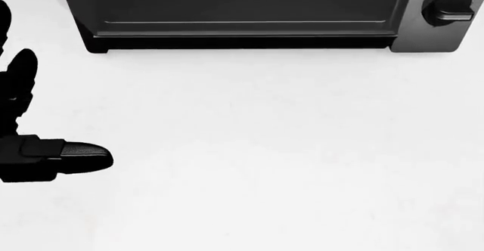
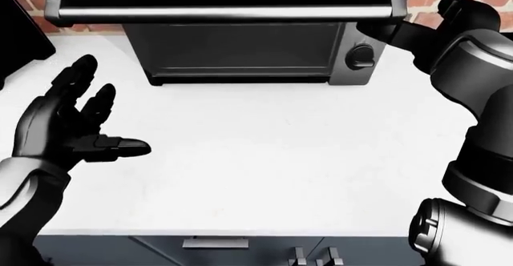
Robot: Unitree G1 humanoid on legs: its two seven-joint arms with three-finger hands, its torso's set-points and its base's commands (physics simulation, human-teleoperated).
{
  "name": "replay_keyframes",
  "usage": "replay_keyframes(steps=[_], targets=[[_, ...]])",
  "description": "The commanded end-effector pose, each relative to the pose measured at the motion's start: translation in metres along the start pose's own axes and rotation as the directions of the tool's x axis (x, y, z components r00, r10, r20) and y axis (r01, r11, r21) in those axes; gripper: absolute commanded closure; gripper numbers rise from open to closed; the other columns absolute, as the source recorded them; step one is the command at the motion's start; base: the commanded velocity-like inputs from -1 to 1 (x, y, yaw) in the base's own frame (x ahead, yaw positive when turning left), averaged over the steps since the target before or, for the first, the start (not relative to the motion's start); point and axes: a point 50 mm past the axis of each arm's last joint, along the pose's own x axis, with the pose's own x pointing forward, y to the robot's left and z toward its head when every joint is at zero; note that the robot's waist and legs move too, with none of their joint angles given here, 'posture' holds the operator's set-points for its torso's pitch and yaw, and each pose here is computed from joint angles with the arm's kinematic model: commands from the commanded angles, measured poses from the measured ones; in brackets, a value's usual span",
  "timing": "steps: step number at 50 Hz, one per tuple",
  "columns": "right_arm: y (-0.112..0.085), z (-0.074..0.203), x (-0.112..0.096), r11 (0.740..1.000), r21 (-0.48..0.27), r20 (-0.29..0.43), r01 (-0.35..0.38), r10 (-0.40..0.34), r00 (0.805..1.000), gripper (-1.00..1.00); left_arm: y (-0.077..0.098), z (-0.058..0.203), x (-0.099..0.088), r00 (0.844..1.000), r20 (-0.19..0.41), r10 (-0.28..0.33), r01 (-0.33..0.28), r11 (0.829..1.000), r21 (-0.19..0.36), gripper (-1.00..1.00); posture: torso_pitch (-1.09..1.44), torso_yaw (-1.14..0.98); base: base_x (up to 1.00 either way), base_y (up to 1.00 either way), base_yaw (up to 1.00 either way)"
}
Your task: Close the toaster oven door.
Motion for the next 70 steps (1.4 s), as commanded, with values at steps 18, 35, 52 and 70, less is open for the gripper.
replay_keyframes(steps=[18,35,52,70], targets=[[0.005,0.038,-0.022,0.991,0.08,0.207,-0.104,0.086,0.975,-1.0,-0.028,0.016,-0.008,0.993,0.076,-0.091,0.091,0.996,-0.006,-1.0,0.0,0.0,0.0,0.0,0.0],[0.006,0.038,-0.022,0.991,0.08,0.207,-0.105,0.087,0.974,-1.0,-0.046,0.021,-0.012,0.985,0.085,-0.153,0.154,0.988,-0.006,-1.0,0.0,0.0,0.0,0.0,0.0],[0.005,0.038,-0.021,0.991,0.082,0.208,-0.103,0.084,0.975,-1.0,-0.06,0.031,-0.014,0.975,0.102,-0.198,0.2,0.98,-0.015,-1.0,0.0,0.0,0.0,0.0,0.0],[0.006,0.04,-0.022,0.991,0.082,0.21,-0.105,0.086,0.974,-1.0,-0.067,0.041,-0.006,0.97,0.125,-0.208,0.211,0.977,-0.015,-1.0,0.0,0.0,0.0,0.0,0.0]])
